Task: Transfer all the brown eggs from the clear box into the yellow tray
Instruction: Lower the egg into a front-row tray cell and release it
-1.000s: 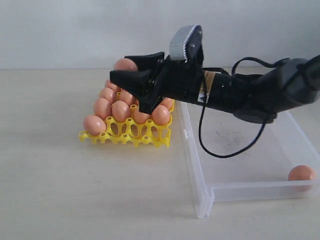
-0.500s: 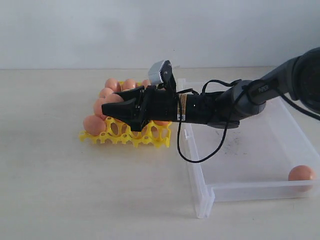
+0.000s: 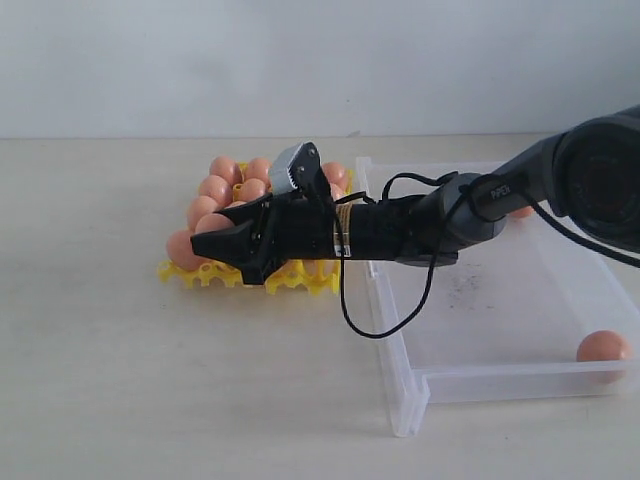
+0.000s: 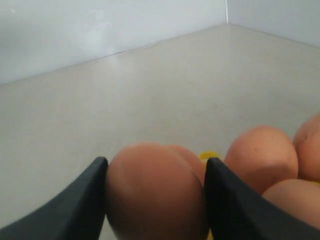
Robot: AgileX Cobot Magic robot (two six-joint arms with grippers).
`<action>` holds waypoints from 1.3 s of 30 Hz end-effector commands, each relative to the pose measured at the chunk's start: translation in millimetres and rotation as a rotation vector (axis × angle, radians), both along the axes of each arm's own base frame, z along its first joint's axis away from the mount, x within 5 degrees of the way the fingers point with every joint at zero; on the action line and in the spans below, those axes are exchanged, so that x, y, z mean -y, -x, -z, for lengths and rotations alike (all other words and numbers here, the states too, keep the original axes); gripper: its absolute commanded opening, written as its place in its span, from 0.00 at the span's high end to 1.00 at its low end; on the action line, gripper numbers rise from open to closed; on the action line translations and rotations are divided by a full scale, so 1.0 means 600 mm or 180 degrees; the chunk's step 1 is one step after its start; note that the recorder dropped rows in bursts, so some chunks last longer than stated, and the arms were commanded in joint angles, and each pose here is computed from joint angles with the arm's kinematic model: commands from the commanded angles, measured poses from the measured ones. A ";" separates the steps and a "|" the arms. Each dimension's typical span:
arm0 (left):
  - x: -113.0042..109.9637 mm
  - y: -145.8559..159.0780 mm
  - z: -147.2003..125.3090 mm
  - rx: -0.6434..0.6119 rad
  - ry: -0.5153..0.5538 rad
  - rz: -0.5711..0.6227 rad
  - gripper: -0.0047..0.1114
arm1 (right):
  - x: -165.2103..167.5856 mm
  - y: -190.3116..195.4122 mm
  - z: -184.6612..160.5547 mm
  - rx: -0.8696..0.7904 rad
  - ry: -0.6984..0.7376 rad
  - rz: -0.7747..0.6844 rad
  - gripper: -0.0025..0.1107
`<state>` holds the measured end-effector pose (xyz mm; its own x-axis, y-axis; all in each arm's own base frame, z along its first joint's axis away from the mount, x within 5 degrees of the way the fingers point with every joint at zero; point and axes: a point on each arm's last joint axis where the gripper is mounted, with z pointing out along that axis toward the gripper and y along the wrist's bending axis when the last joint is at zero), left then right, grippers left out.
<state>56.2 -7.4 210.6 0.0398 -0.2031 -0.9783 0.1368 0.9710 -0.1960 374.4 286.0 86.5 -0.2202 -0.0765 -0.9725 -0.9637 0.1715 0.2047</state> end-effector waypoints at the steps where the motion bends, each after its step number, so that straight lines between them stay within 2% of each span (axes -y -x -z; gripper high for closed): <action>1: 0.000 0.001 -0.004 0.0059 0.0061 0.0003 0.93 | 0.002 -0.011 0.004 -0.0073 0.0126 0.0223 0.98; 27: 0.000 0.001 -0.004 0.0059 0.0061 0.0003 0.93 | 0.004 -0.013 0.004 -0.0260 0.0190 0.0287 0.98; 33: 0.000 0.001 -0.004 0.0059 0.0061 0.0003 0.93 | 0.009 -0.020 0.018 -0.0374 0.0452 0.0472 0.98; 39: 0.000 0.001 -0.004 0.0059 0.0061 0.0003 0.93 | 0.010 -0.021 0.019 -0.0451 0.0463 0.0509 0.98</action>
<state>56.2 -7.4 210.6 0.0398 -0.2031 -0.9783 0.1368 0.9710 -0.1960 384.8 283.7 83.3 -0.3250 -0.1360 -0.9359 -0.9128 0.3041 0.2727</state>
